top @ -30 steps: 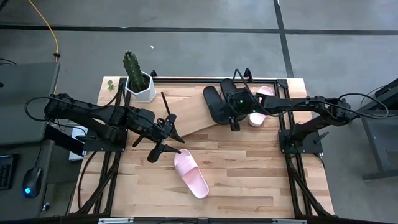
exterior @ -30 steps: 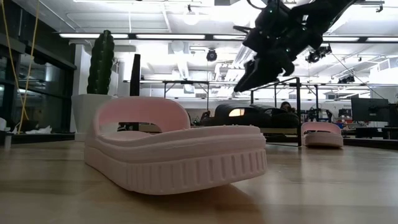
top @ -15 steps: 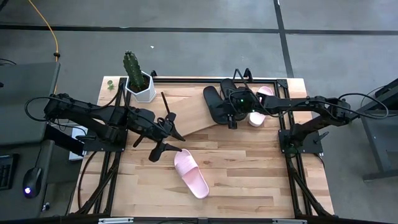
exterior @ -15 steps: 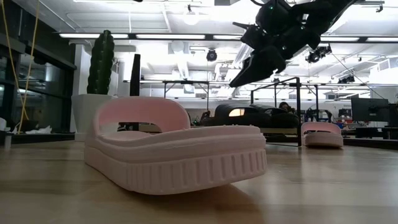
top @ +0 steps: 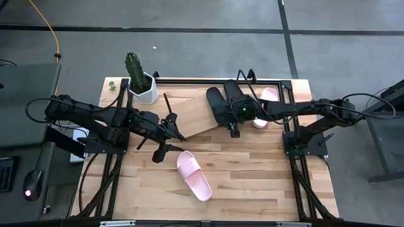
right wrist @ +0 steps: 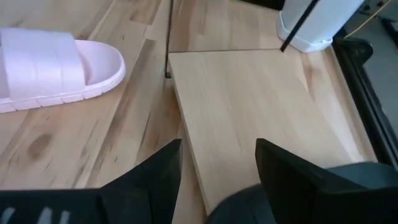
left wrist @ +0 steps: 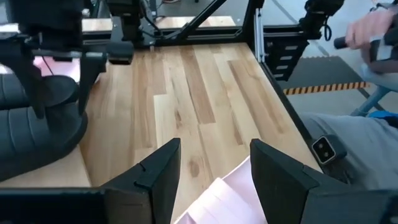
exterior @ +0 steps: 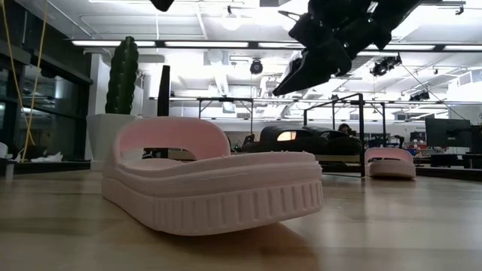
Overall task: Pick and place slides into the shelf
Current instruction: Put the top pink slide on the shelf
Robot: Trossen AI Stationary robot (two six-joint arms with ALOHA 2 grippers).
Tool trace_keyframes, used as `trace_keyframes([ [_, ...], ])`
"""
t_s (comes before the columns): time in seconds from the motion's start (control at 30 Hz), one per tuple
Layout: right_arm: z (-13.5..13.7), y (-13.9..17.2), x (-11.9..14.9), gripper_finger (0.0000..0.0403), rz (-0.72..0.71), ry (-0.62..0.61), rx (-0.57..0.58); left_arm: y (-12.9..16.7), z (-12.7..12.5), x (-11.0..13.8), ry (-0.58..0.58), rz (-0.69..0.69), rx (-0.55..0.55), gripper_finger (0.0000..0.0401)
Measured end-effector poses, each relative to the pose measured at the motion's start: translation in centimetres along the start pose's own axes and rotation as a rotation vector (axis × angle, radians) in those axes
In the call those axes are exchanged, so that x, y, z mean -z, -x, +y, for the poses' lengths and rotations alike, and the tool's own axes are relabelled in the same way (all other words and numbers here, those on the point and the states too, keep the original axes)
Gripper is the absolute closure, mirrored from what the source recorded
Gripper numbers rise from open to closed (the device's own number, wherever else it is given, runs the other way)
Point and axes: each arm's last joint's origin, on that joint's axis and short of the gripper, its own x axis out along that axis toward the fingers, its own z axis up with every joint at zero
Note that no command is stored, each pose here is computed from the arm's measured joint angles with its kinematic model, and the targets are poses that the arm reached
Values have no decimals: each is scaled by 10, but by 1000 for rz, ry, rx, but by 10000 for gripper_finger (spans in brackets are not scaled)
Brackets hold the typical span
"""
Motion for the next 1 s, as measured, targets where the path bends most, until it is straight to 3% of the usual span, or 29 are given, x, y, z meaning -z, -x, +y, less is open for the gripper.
trace_keyframes([
  [0.13,8,1,-7,210,65,19,48,-8,0,4,1,41,-2,224],
  [0.37,24,8,-16,210,237,-57,137,-32,2,16,-28,152,-6,224],
  [1.0,71,24,3,210,543,-179,320,-46,0,18,70,159,-7,224],
])
